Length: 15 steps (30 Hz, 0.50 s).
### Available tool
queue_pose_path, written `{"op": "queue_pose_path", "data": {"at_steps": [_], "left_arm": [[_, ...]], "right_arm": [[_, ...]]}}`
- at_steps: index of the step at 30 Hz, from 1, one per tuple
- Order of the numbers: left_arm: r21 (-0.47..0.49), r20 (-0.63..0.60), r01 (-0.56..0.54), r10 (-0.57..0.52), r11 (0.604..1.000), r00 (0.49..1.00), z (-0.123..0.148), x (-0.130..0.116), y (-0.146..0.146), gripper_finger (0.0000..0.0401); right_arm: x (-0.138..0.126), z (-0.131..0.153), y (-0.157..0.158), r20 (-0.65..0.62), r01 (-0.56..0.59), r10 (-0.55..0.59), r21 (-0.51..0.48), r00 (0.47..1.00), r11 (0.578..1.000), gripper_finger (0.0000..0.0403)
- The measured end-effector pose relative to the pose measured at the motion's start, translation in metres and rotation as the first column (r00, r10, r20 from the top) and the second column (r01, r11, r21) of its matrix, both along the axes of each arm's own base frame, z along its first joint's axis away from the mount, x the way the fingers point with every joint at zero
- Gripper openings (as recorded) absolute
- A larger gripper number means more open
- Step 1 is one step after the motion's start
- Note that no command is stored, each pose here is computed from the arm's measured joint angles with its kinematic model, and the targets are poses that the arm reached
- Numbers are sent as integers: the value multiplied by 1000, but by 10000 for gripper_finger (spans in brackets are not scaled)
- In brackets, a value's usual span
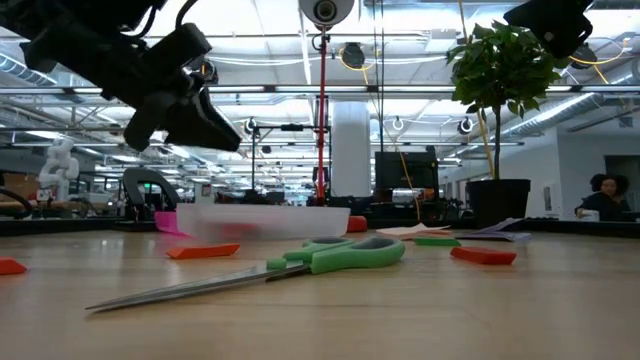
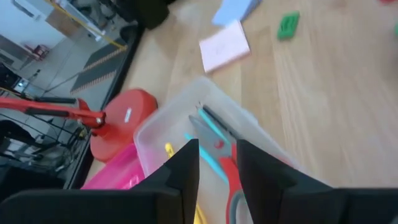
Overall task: Pack school essentials
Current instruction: Put the green scissors into the pink supply box
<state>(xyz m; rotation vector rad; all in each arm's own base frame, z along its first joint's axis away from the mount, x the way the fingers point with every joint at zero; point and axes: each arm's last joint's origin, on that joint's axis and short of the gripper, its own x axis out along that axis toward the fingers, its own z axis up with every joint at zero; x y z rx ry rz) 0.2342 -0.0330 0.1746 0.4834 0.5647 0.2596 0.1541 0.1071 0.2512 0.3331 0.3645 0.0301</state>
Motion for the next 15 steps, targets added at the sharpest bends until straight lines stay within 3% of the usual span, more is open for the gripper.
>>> {"op": "queue_pose_path", "data": {"at_steps": [8,15], "left_arm": [[-49,40,-5,7,999,999,17,9,-6,106],[-79,40,19,-15,997,999,33,14,-18,106]], "right_arm": [[18,-9,6,15,12,-11,-93,1000,996,281],[55,-29,7,-9,-105,105,-117,994,988,280]]}}
